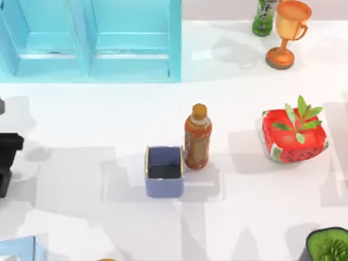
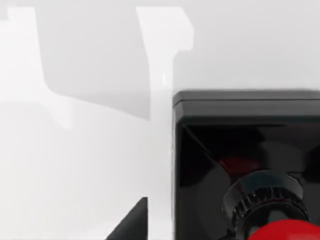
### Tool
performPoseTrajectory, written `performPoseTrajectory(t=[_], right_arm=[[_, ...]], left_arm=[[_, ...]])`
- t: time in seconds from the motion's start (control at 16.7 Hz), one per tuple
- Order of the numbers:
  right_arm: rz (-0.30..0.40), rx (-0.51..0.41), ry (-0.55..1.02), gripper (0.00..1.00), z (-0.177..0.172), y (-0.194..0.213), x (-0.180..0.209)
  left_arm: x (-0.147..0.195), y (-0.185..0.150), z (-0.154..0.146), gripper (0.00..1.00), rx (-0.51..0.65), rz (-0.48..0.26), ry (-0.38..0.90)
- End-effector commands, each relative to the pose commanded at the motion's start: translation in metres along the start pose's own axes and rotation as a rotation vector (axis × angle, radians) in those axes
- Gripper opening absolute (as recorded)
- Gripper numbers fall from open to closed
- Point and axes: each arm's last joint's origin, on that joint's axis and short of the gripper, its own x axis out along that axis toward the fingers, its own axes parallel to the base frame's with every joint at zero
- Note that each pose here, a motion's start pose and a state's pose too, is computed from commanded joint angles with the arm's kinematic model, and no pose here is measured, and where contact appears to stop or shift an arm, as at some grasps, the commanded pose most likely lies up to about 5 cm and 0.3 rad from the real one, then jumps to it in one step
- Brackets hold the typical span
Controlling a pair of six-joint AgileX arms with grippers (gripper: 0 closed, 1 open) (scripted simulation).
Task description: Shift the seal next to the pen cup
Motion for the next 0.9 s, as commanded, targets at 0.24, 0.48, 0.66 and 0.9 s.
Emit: performPoseTrajectory(t=[0.24,0.48,0.66,0.9], right_arm=[[0.000,0.000,0.000,1.00,0.0000,0.0000,0.0000],[0.000,0.000,0.000,1.00,0.0000,0.0000,0.0000],[0.000,0.000,0.000,1.00,0.0000,0.0000,0.0000],[0.000,0.000,0.000,1.00,0.0000,0.0000,0.0000]], left_arm=[[0.0000,0.0000,0.0000,0.32,0.000,0.000,0.000],[0.0000,0.0000,0.0000,0.02,0.000,0.000,0.000],[0.0000,0.0000,0.0000,0.00,0.000,0.000,0.000],[0.0000,0.0000,0.0000,0.00,0.000,0.000,0.000]])
